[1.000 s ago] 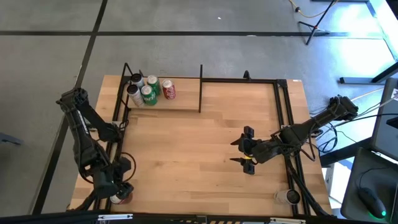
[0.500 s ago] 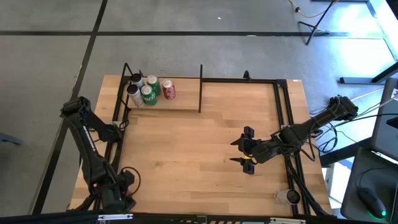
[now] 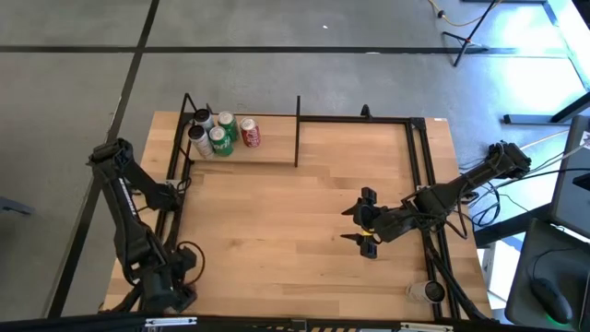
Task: Place canned beverage on shelf
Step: Put the red-white soda can on the shelf
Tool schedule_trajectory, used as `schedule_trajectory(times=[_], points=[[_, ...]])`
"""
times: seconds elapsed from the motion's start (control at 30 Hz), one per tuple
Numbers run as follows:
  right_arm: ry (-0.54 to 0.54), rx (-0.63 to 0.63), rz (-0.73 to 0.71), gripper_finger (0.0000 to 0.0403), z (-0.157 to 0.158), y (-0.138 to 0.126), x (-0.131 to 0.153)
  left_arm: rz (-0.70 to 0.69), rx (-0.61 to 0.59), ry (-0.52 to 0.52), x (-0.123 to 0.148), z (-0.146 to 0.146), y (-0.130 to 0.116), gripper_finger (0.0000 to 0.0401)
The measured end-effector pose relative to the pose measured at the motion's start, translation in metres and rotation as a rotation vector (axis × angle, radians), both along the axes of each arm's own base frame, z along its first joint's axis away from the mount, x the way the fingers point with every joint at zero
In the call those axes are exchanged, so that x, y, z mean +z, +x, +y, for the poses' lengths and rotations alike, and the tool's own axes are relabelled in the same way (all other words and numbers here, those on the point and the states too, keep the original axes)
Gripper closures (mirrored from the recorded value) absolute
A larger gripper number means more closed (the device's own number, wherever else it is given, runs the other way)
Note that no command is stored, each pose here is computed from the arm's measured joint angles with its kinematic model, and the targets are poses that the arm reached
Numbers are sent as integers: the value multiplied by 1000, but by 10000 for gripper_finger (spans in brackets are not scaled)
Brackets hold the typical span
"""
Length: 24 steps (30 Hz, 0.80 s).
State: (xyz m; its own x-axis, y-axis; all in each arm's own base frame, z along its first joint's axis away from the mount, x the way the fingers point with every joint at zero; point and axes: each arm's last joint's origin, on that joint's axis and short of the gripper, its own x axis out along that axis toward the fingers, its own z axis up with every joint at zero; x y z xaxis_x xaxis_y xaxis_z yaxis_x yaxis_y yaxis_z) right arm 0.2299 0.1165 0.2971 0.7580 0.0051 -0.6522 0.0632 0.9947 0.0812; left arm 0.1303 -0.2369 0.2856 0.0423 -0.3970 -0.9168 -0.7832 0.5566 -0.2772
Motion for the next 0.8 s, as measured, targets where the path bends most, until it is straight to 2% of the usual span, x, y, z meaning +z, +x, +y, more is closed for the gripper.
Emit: schedule_trajectory(times=[0.23,0.43,0.8], points=[[3,-2,0,116,0,0,0,-53,52,27,0,-2,-2,5],[9,-7,0,116,0,0,0,75,70,89,-7,2,-7,5],[-6,-8,-3,116,0,0,0,94,23,109,-23,-13,-3,5]])
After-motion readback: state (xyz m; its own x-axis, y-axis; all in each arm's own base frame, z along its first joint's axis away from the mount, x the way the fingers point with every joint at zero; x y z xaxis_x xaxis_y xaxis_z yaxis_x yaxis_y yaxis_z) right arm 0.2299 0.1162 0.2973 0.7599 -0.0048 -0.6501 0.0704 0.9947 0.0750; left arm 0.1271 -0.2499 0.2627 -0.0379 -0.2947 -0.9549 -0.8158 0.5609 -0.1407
